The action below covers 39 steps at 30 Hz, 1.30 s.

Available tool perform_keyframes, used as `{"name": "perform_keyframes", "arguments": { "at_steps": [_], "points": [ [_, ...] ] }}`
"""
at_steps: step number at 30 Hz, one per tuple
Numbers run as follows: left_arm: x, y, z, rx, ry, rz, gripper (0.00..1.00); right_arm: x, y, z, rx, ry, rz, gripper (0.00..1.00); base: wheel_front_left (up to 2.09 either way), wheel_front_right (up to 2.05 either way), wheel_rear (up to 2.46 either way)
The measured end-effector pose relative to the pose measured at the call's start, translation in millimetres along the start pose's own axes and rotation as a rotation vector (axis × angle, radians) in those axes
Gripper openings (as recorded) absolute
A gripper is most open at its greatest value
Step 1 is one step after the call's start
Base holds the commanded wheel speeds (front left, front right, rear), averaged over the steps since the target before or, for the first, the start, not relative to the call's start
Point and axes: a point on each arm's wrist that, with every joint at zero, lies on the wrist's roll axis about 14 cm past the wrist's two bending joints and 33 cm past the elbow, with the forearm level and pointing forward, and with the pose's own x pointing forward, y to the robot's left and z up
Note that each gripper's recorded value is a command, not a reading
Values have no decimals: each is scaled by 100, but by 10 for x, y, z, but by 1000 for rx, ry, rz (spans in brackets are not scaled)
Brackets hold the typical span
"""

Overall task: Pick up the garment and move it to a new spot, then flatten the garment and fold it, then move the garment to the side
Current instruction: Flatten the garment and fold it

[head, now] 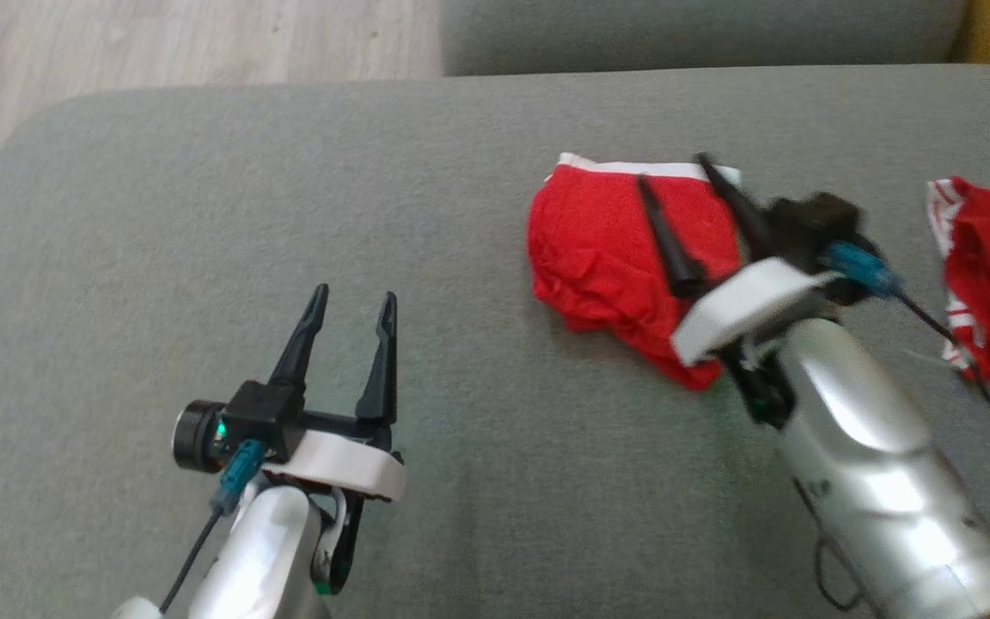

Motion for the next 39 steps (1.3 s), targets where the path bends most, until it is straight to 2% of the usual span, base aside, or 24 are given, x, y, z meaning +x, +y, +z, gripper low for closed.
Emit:
{"name": "perform_keyframes", "arguments": {
  "at_steps": [5, 10, 16, 21, 22, 23, 31, 39],
  "points": [
    [56, -137, 175, -4, -52, -37, 100, -495, -501, 129, -19, -87, -180, 100, 0, 0, 0],
    [42, -270, 226, -14, -68, -66, 100, -1026, -777, 50, -33, -105, -332, 100, 0, 0, 0],
    [-4, -337, 154, -33, -50, -76, 100, -1361, -829, -77, -33, -92, -410, 100, 0, 0, 0],
    [14, -313, 86, -38, -32, -71, 100, -1320, -839, -122, -41, -79, -408, 100, 0, 0, 0],
    [18, -295, 63, -39, -26, -67, 100, -1277, -831, -133, -40, -75, -401, 47, 0, 0, 0],
    [24, -277, 43, -40, -21, -63, 100, -1220, -821, -136, -39, -74, -391, 0, 0, 0, 0],
    [128, -111, -93, -35, 15, -30, 100, -484, -754, -175, -66, -27, -279, 0, 0, 0, 0],
    [172, 115, -218, -26, 49, 22, 100, 71, -706, -673, -62, 152, -202, 0, 0, 0, 0]
  ]
}}
